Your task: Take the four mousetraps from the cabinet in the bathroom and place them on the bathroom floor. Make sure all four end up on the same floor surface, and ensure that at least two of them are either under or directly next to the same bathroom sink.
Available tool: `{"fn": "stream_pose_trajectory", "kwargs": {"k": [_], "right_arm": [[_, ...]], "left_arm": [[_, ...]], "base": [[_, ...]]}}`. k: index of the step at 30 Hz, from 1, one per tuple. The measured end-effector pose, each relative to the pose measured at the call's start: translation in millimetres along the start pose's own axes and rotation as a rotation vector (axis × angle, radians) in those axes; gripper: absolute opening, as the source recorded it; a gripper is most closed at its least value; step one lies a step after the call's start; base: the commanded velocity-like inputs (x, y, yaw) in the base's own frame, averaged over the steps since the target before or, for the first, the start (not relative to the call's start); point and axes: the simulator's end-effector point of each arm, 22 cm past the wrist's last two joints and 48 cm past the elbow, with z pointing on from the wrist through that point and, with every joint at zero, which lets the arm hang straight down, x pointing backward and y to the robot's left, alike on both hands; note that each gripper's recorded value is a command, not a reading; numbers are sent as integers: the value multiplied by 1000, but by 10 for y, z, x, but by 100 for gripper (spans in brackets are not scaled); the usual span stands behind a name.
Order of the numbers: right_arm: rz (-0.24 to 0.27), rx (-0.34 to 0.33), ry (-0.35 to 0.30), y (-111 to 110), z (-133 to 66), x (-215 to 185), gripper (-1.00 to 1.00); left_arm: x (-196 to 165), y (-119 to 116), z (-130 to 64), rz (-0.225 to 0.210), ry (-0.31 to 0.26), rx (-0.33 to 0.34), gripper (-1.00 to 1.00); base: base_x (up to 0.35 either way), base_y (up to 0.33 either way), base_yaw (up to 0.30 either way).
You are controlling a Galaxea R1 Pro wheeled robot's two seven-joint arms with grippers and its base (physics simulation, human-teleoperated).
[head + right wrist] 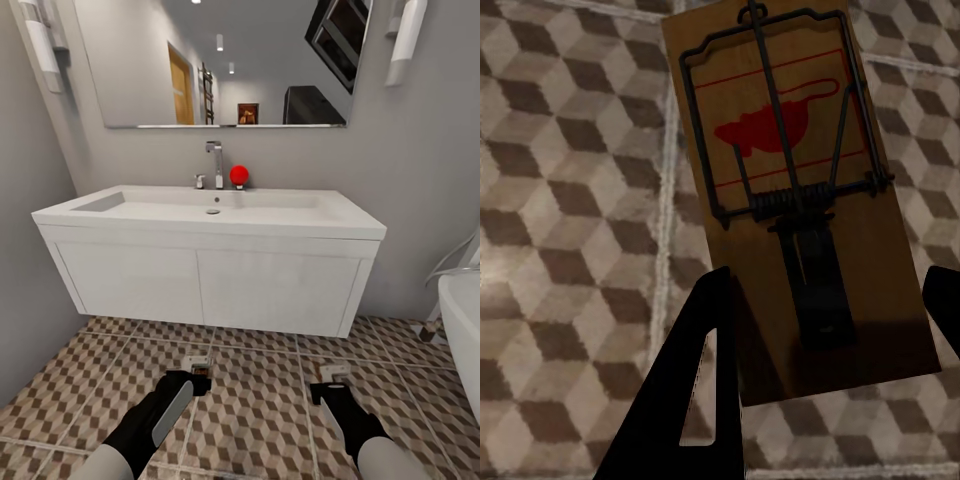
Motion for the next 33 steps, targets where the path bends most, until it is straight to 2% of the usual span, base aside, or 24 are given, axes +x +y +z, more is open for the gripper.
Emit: {"fn": "stream_pose_trajectory", "kwargs": {"k": [3,7,10,13,18,28,33], "right_arm": [[4,-12,-13,101,26,-2,-100],[12,-32,-34,268,58,10,-100],[17,-38,-67,314,87,-28,-100],[8,-39,-74,335,119,-24,-100],[3,-38,-65,349,183,47,-100],[8,-39,-27,376,315,250,-100],[6,-41,-7,396,378,355,-100]], "left_arm": [[4,29,75,-15,-21,-10,-100],[105,79,190,-8,-17,-34,-100],[113,93,249,-12,-32,-41,-100],[142,93,296,-13,-32,-44,-100],[218,69,367,-11,-16,-41,-100],[378,54,508,-10,21,-39,-100],[468,58,580,-8,40,-39,-100]], "base": [[0,0,0],[0,0,0],[0,0,0],[0,0,0],[0,0,-21],[0,0,-249],[0,0,-58]]}}
